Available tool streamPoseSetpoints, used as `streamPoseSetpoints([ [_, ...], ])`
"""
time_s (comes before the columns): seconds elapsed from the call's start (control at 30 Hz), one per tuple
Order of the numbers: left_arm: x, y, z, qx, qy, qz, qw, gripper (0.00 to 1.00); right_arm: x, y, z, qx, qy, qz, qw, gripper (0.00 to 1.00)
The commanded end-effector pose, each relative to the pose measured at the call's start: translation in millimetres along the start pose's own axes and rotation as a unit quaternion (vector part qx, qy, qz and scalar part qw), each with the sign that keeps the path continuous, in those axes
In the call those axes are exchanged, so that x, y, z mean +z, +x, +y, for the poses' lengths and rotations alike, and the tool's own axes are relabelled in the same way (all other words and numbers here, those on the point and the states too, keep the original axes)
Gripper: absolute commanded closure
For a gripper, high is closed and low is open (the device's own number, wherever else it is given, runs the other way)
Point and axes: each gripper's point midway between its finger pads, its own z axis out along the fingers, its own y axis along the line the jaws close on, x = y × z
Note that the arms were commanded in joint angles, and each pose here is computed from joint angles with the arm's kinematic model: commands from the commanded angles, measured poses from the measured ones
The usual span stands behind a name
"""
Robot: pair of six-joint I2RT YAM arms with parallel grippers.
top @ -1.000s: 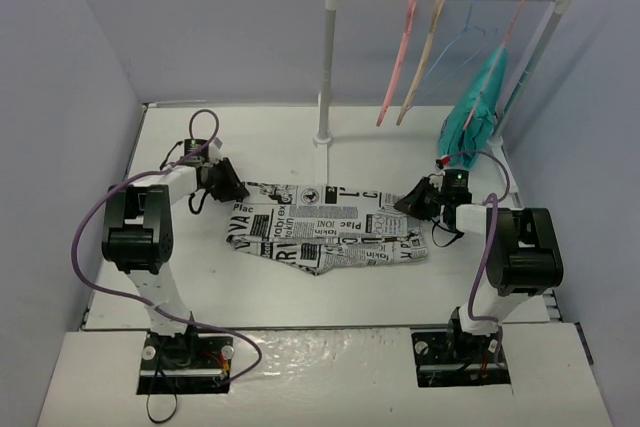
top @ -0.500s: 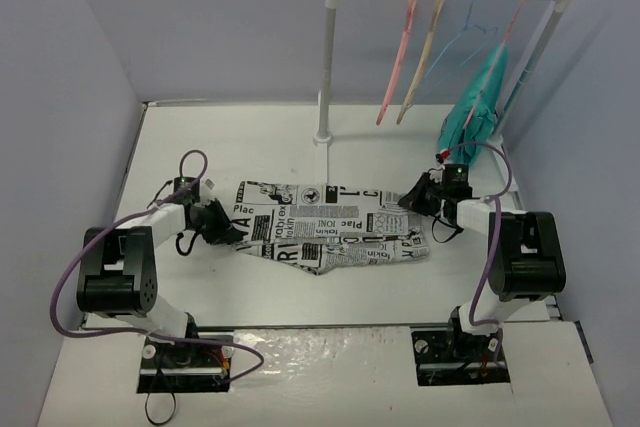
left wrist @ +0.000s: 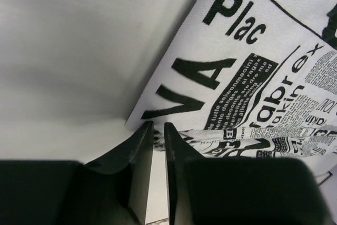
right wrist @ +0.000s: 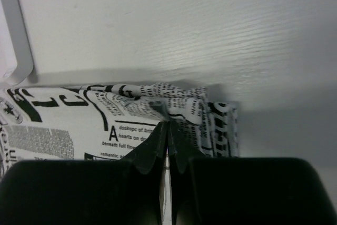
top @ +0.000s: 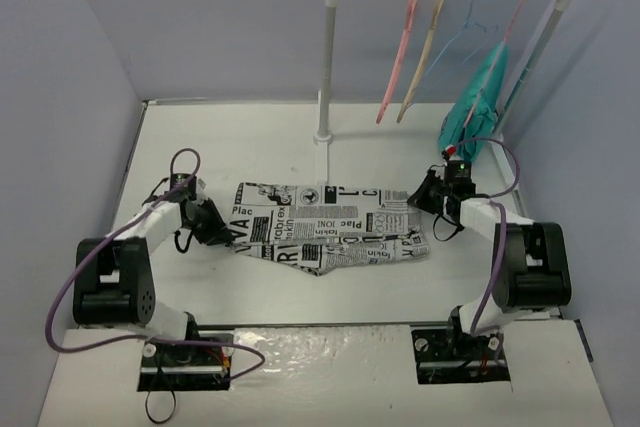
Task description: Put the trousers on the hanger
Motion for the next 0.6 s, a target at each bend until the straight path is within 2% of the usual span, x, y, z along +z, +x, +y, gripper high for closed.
streamPoseSetpoints([
  [0.0,-58.0,-38.3,-11.6,0.058,-0.018,-0.102,0.993,0.74,-48.5,-61.4,22.0,-0.05,0.046,-0.1,0.993,0.92],
  [0.07,-74.3,-47.8,-18.8,0.079,-0.015,-0.127,0.989,0.67,-68.0,-77.5,34.8,-0.063,0.053,-0.13,0.988,0.84],
  [0.13,-97.6,-61.4,-28.3,0.11,-0.012,-0.165,0.98,0.56,-96.3,-88.6,47.2,-0.077,0.066,-0.155,0.983,0.66],
  [0.17,-103.3,-65.0,-30.9,0.119,-0.011,-0.174,0.977,0.52,-109.1,-95.6,52.5,-0.081,0.067,-0.168,0.98,0.62],
  [0.23,-113.9,-70.4,-35.6,0.135,-0.007,-0.198,0.971,0.37,-136.9,-111.7,70.5,-0.09,0.056,-0.201,0.974,0.5],
  [0.33,-126.0,-76.7,-39.7,0.158,-0.002,-0.226,0.961,0.23,-172.3,-123.2,91.1,-0.111,0.046,-0.22,0.968,0.37],
  [0.43,-132.8,-81.9,-41.2,0.173,-0.002,-0.25,0.953,0.13,-203.5,-132.5,116.8,-0.135,0.022,-0.238,0.961,0.3],
  [0.57,-132.0,-83.0,-38.1,0.179,-0.008,-0.255,0.95,0.11,-239.2,-145.7,151.0,-0.159,-0.02,-0.252,0.954,0.26],
])
